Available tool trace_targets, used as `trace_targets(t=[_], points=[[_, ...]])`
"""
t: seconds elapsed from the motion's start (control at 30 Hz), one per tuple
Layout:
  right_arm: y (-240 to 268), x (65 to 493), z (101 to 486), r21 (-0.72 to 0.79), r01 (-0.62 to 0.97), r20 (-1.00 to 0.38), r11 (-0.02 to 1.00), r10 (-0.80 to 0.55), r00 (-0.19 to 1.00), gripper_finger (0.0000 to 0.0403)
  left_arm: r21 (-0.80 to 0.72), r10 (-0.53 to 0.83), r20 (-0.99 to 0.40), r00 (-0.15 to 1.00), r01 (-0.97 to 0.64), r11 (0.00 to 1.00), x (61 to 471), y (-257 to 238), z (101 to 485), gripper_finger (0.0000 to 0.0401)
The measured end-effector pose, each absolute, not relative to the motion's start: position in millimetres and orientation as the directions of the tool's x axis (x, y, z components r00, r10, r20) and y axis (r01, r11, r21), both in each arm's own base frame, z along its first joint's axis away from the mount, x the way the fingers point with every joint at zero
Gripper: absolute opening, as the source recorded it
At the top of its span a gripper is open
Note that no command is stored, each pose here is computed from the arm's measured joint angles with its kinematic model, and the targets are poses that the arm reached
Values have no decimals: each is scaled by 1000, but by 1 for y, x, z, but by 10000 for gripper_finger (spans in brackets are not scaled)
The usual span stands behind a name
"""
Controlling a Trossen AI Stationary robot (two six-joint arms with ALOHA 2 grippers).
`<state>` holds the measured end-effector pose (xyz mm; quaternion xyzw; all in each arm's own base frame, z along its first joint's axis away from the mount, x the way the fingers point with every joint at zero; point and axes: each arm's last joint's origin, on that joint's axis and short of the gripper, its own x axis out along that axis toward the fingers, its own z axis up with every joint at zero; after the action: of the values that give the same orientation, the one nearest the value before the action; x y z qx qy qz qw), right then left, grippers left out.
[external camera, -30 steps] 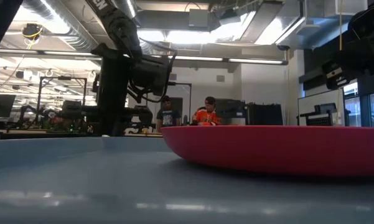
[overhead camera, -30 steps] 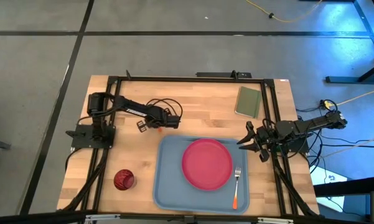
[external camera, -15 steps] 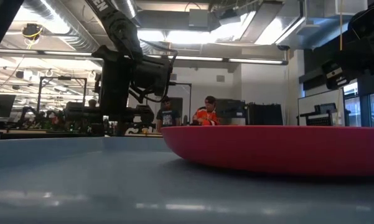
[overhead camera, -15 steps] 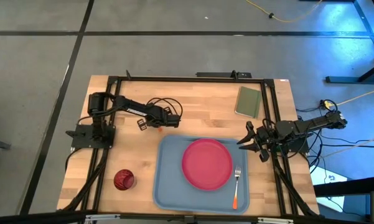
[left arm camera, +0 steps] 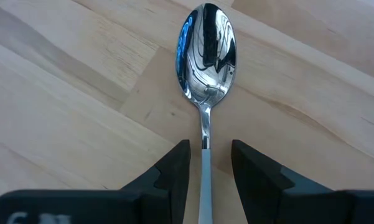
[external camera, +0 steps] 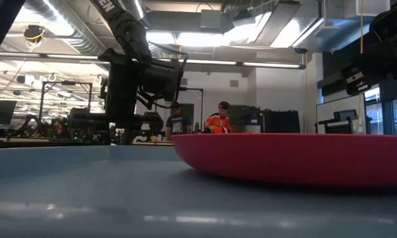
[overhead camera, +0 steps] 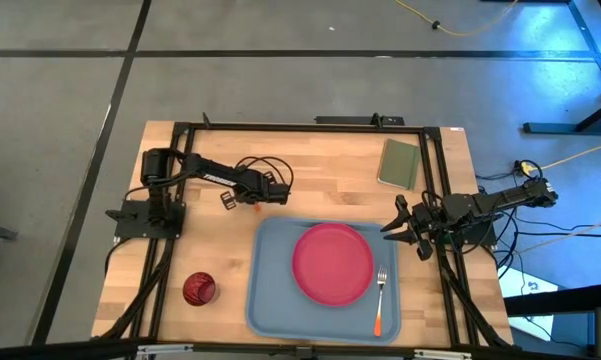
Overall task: Pick and place plate/cup/fork/spoon on tray
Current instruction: Put the orange spoon to the left of the pink serving tray
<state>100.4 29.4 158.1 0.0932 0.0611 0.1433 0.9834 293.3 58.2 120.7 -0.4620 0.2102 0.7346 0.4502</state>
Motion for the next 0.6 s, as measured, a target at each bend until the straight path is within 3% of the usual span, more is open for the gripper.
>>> trace_targets(t=[0.6], points=[[29,100,158,201,-270,-93,942,293,952,102,-175,479,-869,-125,-828,-532,298,55,121,107]])
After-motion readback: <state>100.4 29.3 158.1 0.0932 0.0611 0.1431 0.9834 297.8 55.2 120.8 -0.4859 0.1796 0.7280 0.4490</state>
